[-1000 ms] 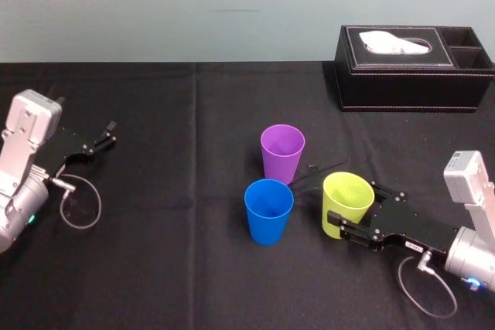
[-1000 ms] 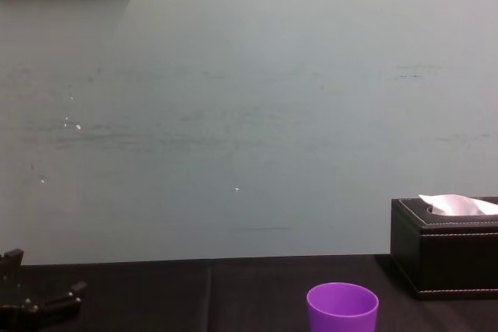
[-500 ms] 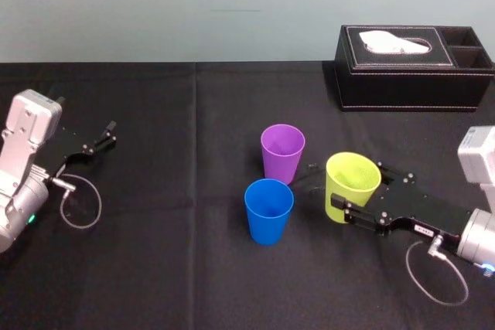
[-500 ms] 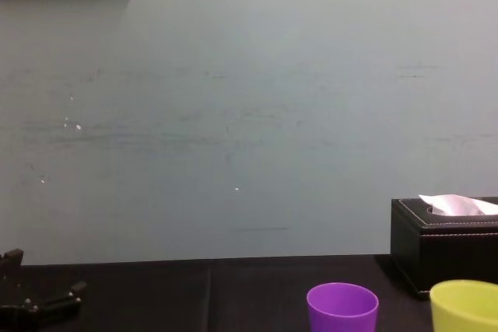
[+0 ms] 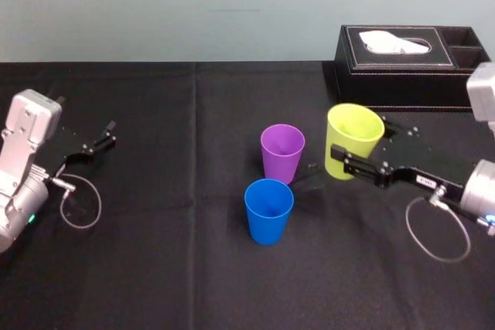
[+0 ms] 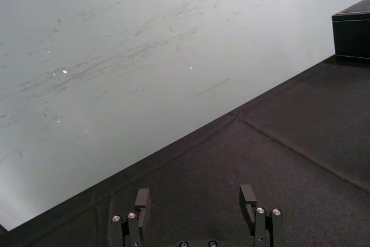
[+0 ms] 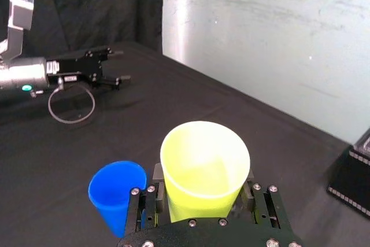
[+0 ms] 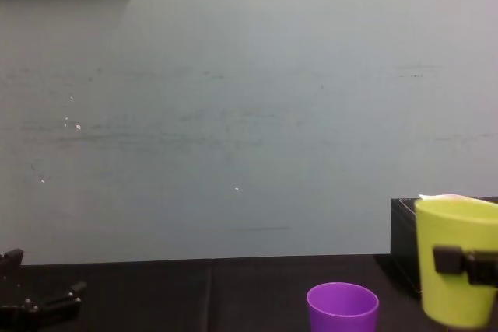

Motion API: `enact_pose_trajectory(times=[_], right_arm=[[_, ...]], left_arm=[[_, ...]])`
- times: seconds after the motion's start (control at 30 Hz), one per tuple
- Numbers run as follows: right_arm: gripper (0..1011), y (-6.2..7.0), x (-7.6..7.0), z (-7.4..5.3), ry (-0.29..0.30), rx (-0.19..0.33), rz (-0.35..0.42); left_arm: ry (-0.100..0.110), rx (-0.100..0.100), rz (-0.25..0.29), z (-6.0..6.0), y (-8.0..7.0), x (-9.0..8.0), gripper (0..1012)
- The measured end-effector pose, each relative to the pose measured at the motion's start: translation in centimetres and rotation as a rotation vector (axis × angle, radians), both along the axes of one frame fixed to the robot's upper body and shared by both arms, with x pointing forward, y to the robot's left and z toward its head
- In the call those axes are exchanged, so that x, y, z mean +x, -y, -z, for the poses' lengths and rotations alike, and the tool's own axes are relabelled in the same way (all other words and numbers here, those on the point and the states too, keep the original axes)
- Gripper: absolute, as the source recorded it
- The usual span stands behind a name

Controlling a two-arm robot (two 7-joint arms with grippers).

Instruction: Stack the three plastic cups sequentially using one hand.

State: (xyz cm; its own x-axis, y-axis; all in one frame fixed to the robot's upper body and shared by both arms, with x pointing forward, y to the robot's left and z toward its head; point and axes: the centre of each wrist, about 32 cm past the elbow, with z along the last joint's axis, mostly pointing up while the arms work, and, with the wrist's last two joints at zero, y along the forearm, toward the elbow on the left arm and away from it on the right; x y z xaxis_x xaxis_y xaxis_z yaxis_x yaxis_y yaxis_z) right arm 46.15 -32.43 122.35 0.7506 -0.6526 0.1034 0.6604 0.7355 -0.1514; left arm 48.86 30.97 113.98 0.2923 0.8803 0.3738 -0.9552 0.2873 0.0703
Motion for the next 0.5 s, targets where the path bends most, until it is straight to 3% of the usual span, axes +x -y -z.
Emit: enact_pose_trajectory(times=[0.17,0.5], right_arm=[[734,-1.2,1.2,-0.9,0.023,-0.011,-0.005],[734,-3.5,3.6,-1.1,0.045,-0.035,-0.011]], left_arm=[[0.000,0.000,0.000,0.0,0.0,0.0,1012],[0.000,0.000,0.000,0.0,0.0,0.0,1011]])
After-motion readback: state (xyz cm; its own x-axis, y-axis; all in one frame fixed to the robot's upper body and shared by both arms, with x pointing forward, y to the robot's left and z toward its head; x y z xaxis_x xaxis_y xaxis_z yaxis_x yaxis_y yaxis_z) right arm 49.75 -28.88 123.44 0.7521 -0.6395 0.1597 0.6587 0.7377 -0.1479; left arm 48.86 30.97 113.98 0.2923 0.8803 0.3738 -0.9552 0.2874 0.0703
